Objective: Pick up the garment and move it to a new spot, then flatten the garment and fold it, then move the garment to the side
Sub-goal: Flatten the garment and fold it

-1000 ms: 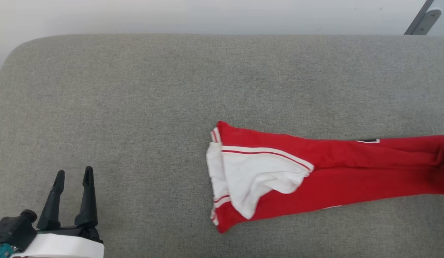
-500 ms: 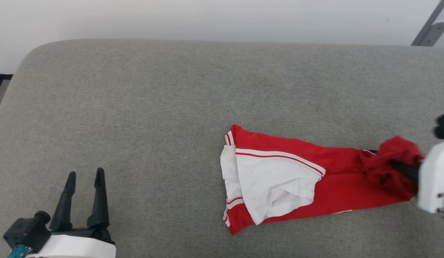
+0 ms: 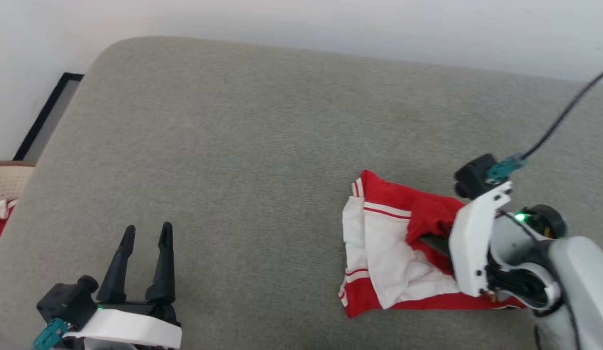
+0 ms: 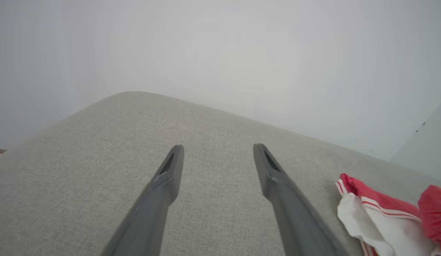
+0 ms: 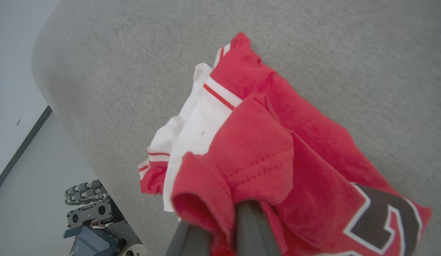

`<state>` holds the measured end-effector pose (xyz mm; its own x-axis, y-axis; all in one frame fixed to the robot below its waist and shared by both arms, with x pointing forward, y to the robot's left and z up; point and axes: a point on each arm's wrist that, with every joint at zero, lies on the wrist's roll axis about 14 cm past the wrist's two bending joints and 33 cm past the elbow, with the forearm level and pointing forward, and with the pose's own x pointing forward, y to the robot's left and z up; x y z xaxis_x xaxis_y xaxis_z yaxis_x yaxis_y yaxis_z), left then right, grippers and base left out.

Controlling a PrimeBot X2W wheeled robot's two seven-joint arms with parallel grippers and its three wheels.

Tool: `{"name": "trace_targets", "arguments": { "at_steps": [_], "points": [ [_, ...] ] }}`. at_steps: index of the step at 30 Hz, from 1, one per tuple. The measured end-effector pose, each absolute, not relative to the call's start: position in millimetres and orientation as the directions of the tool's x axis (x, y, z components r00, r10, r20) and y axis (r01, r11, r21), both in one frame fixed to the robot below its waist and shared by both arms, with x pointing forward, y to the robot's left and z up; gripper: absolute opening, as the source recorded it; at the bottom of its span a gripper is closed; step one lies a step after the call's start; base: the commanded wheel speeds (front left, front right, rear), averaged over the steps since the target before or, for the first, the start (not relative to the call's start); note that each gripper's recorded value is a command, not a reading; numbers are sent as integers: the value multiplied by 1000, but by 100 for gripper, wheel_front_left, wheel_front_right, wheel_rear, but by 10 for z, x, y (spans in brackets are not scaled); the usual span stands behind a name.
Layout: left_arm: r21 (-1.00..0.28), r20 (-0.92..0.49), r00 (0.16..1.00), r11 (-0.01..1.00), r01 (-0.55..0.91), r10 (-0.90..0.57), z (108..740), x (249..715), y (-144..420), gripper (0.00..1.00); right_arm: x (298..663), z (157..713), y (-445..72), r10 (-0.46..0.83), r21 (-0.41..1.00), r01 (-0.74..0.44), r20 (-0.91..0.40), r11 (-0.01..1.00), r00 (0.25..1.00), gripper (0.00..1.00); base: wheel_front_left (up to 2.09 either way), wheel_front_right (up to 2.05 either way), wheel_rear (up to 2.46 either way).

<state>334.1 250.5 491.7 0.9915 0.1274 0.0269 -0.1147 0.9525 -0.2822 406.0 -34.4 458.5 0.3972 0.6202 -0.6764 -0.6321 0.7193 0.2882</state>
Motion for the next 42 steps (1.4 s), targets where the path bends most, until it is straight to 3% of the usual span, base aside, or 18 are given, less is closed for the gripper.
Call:
{"name": "trace_targets", "arguments": {
  "at_steps": [4,5,6,7,13,19,33,42],
  "points": [
    [-293,29,987,946,-142,158,4929,3285,2570,100,4054,4477,-95,642,299,-669,-683,681,348,0,0,0,0],
    [-295,27,986,944,-148,163,4923,3273,2581,100,4079,4467,-59,644,295,-673,-680,678,351,8,0,0,0],
    [-296,25,986,943,-153,168,4919,3264,2593,100,4094,4487,1,653,284,-690,-669,666,355,41,0,0,0],
    [-298,25,985,942,-155,170,4918,3261,2597,100,4110,4512,49,664,283,-699,-657,656,357,100,0,0,0],
    [-311,39,984,938,-154,174,4957,3298,2628,100,4159,4628,66,692,309,-691,-613,653,381,100,0,0,0],
    [-308,62,986,942,-130,156,5019,3387,2610,100,4312,4899,-250,681,298,-643,-535,706,500,100,0,0,0],
    [-291,95,994,956,-27,57,5105,3608,2387,100,4334,5175,-1339,474,278,-396,-332,875,815,100,0,0,0],
    [-257,103,994,966,-1,28,5134,3584,2324,100,4124,5263,-1802,301,218,-268,-137,939,944,100,0,0,0]
  ]
}}
